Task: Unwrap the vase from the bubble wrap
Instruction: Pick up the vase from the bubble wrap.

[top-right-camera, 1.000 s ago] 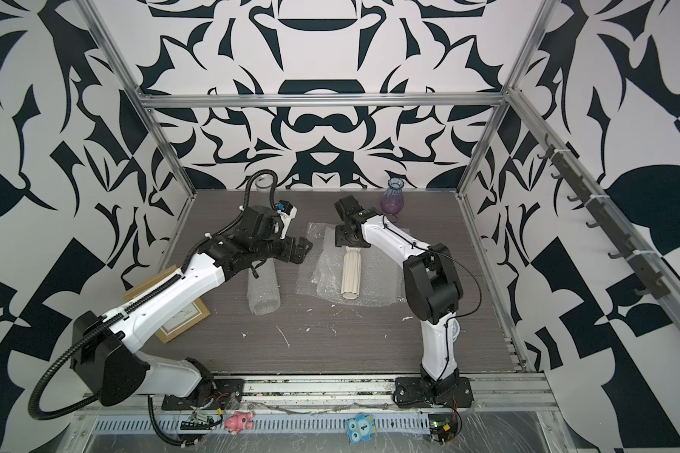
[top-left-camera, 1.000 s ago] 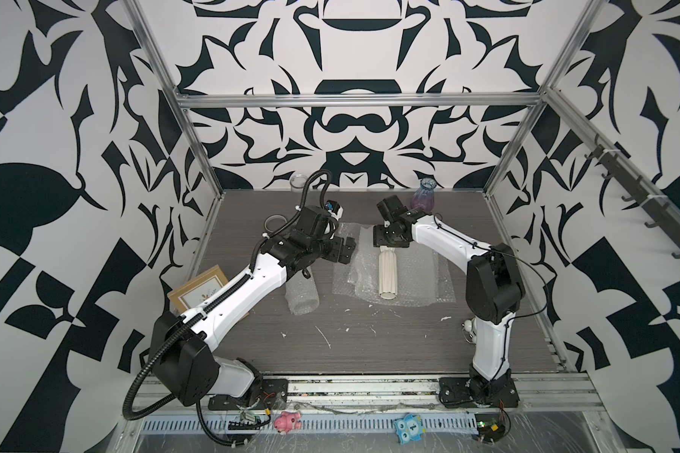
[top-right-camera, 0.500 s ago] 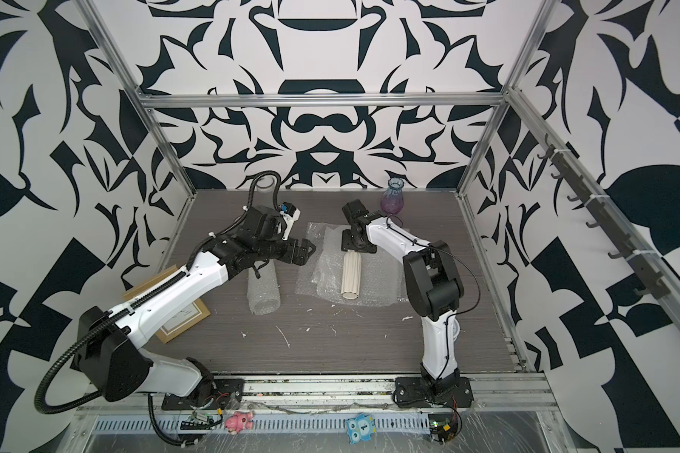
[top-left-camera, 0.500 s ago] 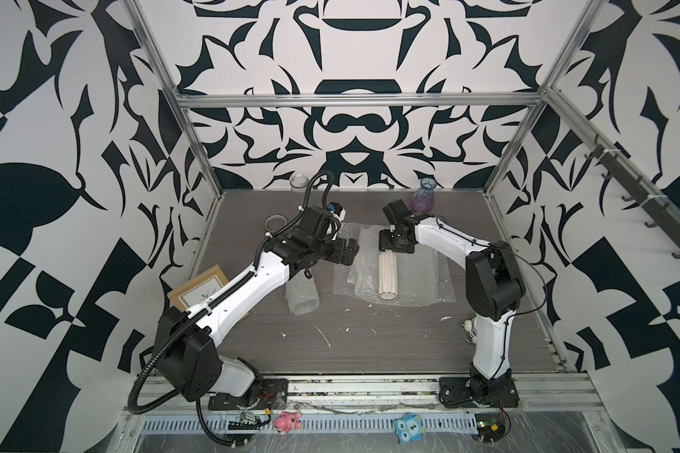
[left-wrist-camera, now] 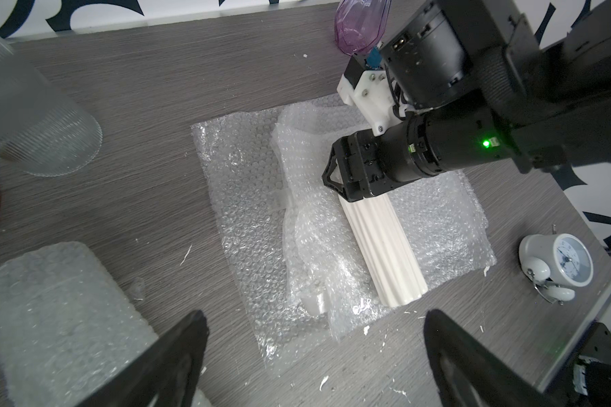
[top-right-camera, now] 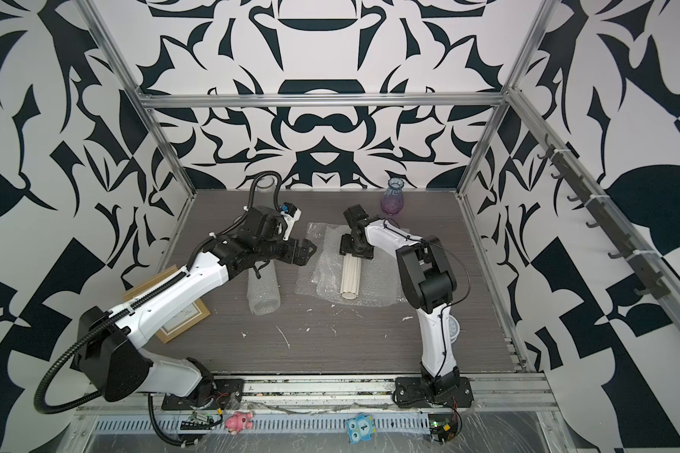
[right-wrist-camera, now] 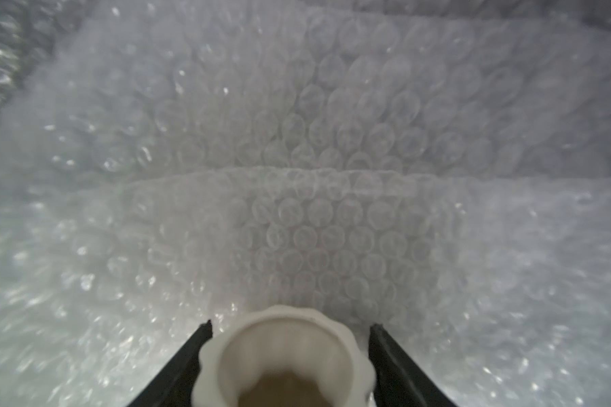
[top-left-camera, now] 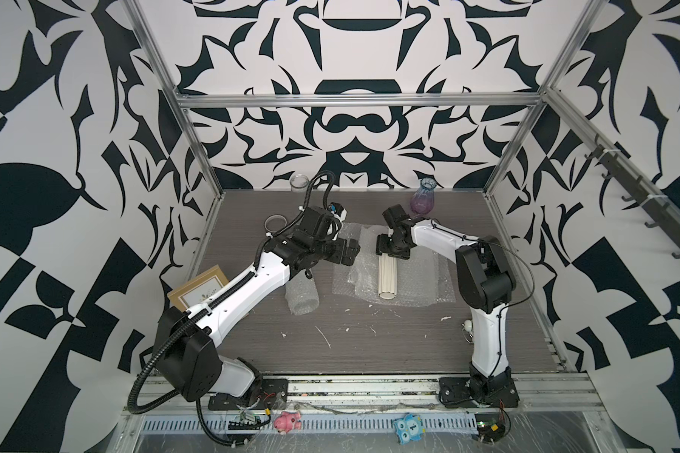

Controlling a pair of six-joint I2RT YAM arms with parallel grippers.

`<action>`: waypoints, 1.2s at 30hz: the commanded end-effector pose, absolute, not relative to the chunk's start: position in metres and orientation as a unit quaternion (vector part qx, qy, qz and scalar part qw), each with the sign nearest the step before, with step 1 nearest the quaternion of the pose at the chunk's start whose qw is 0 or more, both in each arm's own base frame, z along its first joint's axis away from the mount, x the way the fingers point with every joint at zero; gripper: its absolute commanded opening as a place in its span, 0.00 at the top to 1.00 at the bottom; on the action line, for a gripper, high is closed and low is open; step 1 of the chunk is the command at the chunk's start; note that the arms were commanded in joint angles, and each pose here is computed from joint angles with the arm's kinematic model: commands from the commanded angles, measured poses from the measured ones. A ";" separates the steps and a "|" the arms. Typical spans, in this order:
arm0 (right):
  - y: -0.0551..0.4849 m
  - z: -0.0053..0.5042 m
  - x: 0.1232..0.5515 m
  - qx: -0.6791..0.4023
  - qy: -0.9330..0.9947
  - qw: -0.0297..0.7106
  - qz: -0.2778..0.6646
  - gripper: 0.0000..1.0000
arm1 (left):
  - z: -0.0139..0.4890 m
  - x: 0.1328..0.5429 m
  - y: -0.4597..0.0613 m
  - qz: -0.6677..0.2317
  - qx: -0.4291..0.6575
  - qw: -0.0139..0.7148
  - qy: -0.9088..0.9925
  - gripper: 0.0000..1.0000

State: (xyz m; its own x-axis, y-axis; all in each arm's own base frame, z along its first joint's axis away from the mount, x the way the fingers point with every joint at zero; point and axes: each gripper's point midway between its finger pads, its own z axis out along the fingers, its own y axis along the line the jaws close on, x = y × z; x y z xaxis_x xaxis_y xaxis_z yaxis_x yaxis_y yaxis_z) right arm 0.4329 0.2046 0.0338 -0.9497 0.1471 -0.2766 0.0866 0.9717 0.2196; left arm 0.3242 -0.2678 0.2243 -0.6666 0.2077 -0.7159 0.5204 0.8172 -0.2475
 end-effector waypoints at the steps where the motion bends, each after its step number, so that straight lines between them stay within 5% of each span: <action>1: 0.215 0.044 0.443 0.068 0.977 0.157 0.129 0.30 | 0.220 0.324 -0.271 -0.227 0.204 0.346 0.887 0.01; 12: 0.203 0.085 0.451 0.087 0.965 0.221 0.110 0.52 | 0.219 0.324 -0.271 -0.223 0.203 0.343 0.890 0.01; 36: 0.217 0.181 0.385 0.061 0.898 0.430 0.066 0.68 | 0.222 0.330 -0.264 -0.201 0.200 0.358 0.890 0.01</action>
State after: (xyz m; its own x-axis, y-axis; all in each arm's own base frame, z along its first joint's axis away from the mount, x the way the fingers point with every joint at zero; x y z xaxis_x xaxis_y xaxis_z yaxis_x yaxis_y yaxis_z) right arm 0.3804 0.2188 0.1456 -0.7317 0.1010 -0.6741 0.0221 0.9920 0.1246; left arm 0.3284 -0.2648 0.2181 -0.6705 0.2126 -0.7108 0.5028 0.8347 -0.2247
